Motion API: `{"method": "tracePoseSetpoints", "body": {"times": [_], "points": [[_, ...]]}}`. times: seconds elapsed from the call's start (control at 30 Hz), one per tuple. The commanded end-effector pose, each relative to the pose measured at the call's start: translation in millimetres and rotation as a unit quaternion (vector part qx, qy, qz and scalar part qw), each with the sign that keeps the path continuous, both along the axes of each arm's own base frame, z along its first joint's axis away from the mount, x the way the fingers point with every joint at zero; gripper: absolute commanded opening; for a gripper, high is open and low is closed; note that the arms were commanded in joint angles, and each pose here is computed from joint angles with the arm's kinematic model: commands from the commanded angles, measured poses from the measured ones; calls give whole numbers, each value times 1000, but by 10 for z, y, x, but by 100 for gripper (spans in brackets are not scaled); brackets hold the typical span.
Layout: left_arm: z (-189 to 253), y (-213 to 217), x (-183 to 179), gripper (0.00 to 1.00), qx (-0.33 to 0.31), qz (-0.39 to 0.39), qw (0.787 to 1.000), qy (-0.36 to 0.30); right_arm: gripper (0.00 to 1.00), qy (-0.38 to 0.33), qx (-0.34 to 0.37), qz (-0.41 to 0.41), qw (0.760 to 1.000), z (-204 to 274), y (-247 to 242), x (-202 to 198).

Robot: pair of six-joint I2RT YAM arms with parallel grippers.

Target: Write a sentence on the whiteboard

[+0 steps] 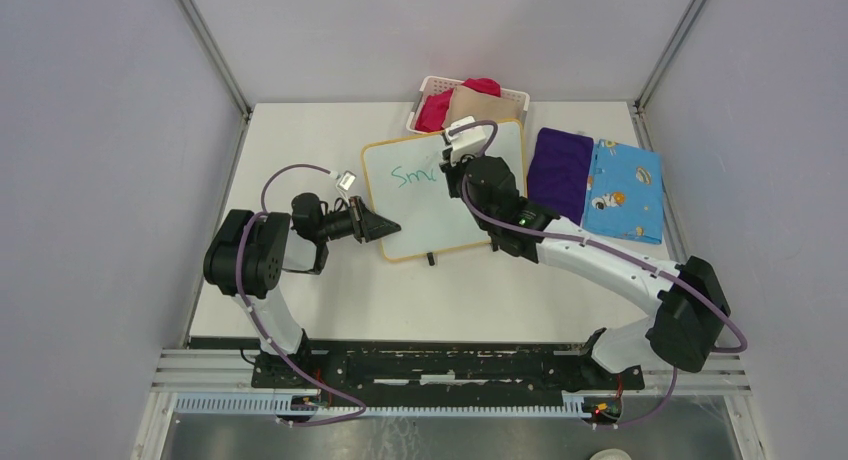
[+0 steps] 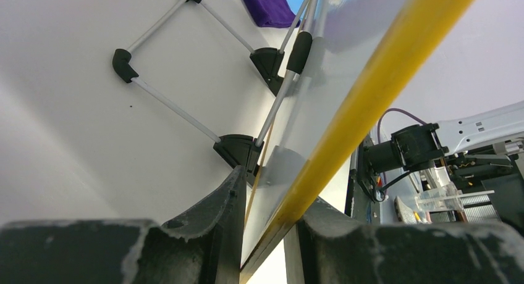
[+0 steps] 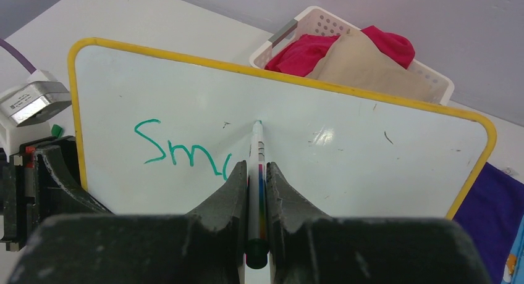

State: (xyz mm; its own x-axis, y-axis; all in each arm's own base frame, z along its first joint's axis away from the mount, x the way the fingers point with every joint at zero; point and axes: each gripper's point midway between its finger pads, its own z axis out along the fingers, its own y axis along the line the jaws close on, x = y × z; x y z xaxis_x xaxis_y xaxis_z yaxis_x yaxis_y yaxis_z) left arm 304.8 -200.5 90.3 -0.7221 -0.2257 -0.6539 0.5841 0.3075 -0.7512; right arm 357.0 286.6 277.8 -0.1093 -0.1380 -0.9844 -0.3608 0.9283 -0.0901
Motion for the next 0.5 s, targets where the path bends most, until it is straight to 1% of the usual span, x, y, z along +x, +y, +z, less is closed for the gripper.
{"method": "tracePoseSetpoints", "body": {"times": [0.0, 0.47], "points": [[94, -12, 51, 33, 9, -2, 999, -37, 0, -7, 19, -4, 1000, 115, 2, 27], [85, -13, 54, 33, 12, -2, 999, -36, 0, 20, 11, -7, 1000, -230, -138, -106]]}}
